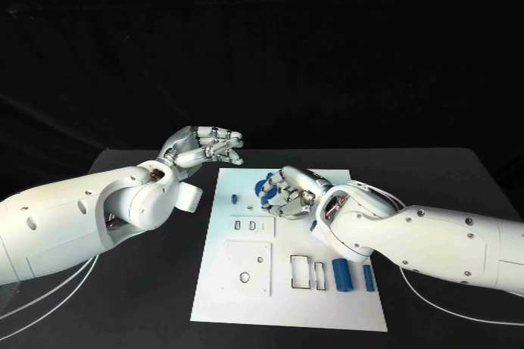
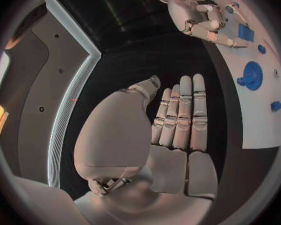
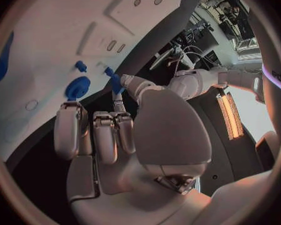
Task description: Assemble the parts on the task board
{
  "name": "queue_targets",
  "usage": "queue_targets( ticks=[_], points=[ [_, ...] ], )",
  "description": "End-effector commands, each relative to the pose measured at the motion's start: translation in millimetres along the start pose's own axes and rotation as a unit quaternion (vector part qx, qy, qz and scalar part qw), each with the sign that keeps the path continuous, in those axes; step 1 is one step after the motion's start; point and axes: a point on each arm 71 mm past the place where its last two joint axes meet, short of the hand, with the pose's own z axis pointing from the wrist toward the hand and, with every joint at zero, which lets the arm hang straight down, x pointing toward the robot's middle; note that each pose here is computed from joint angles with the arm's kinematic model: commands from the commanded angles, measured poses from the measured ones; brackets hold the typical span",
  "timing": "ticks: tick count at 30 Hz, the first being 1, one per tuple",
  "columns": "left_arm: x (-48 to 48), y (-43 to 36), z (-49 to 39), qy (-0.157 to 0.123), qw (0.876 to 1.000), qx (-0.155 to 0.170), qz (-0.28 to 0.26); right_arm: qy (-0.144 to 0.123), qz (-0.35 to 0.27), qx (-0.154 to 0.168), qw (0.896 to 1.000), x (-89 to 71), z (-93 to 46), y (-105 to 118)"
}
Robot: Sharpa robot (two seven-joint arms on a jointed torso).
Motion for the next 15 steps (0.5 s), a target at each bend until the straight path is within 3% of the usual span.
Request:
queue_targets(
  ticks=[1,9,15],
  points=[
    [3.3,0.3,1.4,0.012,1.0,0.001,-0.004,0.002,-0.026,0.01,1.0,8.5,0.5,0],
    [3.9,2.4,1.8,0.013,1.0,-0.001,-0.004,0.019,-0.038,0.009,0.999,29.3,-0.1,4],
    [4.5,2.6,1.7,0.014,1.0,-0.001,-0.004,0.022,-0.046,0.011,0.999,36.0,0.6,5]
  ],
)
